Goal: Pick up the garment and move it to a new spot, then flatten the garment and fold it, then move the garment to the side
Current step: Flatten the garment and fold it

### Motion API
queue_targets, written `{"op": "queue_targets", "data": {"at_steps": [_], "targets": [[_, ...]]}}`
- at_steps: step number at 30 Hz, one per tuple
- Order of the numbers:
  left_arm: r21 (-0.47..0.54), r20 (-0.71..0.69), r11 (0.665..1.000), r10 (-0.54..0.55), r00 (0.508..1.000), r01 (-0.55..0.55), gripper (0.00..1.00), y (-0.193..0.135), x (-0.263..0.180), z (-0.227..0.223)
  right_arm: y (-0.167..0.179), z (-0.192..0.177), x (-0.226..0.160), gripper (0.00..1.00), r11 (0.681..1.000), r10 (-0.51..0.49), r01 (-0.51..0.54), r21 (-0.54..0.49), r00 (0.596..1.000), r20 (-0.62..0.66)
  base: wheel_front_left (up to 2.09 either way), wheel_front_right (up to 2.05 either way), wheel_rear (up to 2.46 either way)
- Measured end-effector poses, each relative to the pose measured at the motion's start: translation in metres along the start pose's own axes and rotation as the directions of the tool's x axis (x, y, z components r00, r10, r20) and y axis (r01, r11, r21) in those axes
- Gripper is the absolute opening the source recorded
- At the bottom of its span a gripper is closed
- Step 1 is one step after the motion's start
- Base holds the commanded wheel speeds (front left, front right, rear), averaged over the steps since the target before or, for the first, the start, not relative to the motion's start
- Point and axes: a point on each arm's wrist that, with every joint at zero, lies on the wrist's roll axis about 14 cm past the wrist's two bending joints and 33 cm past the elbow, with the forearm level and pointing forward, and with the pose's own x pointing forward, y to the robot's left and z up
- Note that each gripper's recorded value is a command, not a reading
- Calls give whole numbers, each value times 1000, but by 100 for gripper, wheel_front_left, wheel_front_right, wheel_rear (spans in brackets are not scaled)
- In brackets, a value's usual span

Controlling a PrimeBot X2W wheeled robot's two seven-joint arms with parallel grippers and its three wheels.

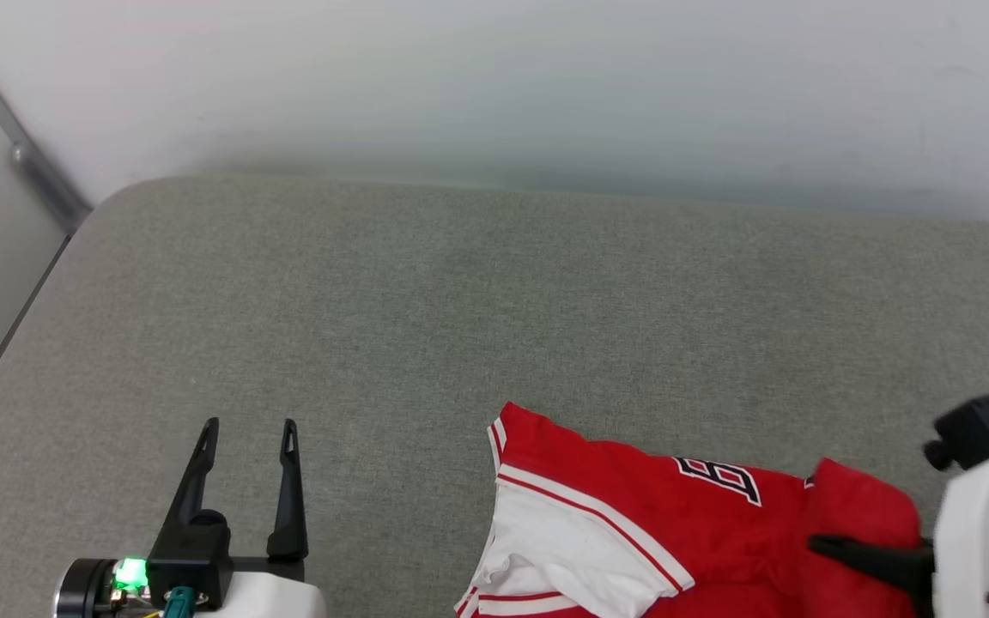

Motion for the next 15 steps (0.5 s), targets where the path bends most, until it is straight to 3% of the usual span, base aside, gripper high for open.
{"op": "queue_targets", "data": {"at_steps": [8, 15], "targets": [[-13, -12, 1000, -16, 1000, 15, 100, -8, 6, -4, 55, 28, 48, 0, 981, 111, -119, -154, 992, -60, 0, 0, 0], [-19, -22, 1000, -14, 1000, 14, 100, -10, 13, -8, 73, 24, 87, 0, 961, 115, -152, -231, 980, -163, 0, 0, 0]]}}
